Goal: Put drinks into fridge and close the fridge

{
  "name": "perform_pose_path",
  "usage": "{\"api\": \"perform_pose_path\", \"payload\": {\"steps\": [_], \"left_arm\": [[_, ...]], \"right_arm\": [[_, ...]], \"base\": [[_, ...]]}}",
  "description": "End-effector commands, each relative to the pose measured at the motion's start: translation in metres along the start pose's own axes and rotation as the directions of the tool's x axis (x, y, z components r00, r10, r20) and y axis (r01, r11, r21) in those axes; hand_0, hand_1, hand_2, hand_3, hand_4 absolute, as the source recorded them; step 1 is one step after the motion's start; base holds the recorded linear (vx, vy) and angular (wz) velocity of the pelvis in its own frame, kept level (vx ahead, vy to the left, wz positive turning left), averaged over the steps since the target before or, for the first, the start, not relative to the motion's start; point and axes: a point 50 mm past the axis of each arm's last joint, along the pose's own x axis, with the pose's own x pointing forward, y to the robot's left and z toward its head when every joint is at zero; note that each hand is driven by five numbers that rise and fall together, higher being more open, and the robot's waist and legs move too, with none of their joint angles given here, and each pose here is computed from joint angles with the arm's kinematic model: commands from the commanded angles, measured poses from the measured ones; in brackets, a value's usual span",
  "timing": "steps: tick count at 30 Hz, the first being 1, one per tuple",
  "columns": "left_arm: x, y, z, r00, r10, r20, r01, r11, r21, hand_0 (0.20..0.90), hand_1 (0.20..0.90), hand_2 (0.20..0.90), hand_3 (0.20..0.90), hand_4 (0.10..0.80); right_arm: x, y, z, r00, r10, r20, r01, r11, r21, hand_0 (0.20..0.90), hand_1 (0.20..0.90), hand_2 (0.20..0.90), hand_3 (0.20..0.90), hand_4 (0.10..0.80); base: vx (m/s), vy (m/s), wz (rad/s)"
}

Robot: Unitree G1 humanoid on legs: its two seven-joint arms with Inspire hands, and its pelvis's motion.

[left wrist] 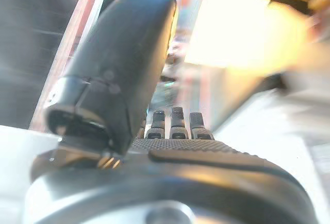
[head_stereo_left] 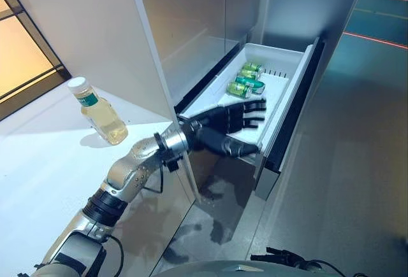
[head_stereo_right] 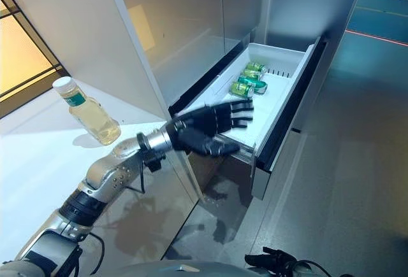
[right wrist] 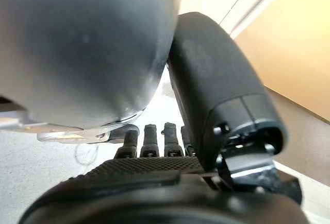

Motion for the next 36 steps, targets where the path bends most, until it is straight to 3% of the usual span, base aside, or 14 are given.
{"api": "perform_pose_path", "payload": {"steps": [1,3,5,9,14,19,26,36], "left_arm": [[0.005,0.003,0.102,0.871,0.019,0.490,-0.137,0.969,0.207,0.900,0.900,0.900,0.900,0.800],[-0.001,0.003,0.113,0.837,0.036,0.547,-0.191,0.954,0.230,0.900,0.900,0.900,0.900,0.800],[-0.019,0.004,0.139,0.709,0.085,0.700,-0.354,0.901,0.250,0.900,0.900,0.900,0.900,0.800],[-0.044,0.003,0.157,0.528,0.128,0.840,-0.569,0.787,0.238,0.900,0.900,0.900,0.900,0.800],[-0.063,0.003,0.158,0.435,0.157,0.887,-0.715,0.659,0.234,0.900,0.900,0.900,0.900,0.800],[-0.068,0.010,0.154,0.406,0.229,0.885,-0.821,0.517,0.242,0.900,0.900,0.900,0.900,0.800],[-0.069,0.028,0.139,0.424,0.367,0.828,-0.868,0.426,0.256,0.900,0.900,0.900,0.900,0.800],[-0.076,0.050,0.105,0.458,0.526,0.716,-0.881,0.372,0.291,0.900,0.900,0.900,0.900,0.800]], "right_arm": [[0.002,0.007,-0.014,0.998,0.009,-0.056,-0.011,0.999,-0.043,0.900,0.900,0.900,0.900,0.800],[0.002,0.008,-0.016,0.998,0.010,-0.058,-0.013,0.999,-0.043,0.900,0.900,0.900,0.900,0.800],[0.002,0.010,-0.020,0.998,0.011,-0.063,-0.014,0.999,-0.044,0.900,0.900,0.900,0.900,0.800],[0.002,0.012,-0.022,0.998,0.011,-0.069,-0.015,0.999,-0.052,0.900,0.900,0.900,0.900,0.800],[0.003,0.015,-0.023,0.997,0.021,-0.072,-0.025,0.997,-0.067,0.900,0.900,0.900,0.900,0.800],[0.004,0.017,-0.019,0.997,0.032,-0.072,-0.039,0.995,-0.097,0.900,0.900,0.900,0.900,0.800],[0.005,0.020,-0.011,0.997,0.047,-0.066,-0.055,0.991,-0.121,0.900,0.900,0.900,0.900,0.800],[0.005,0.018,-0.006,0.997,0.046,-0.069,-0.054,0.991,-0.121,0.900,0.900,0.900,0.900,0.800]], "base": [[0.000,0.000,0.00],[0.000,0.000,0.00],[0.000,0.000,0.00],[0.002,-0.001,0.01],[0.008,0.001,0.11],[0.007,0.013,0.13],[0.004,0.013,0.17],[0.012,0.018,0.07]]}}
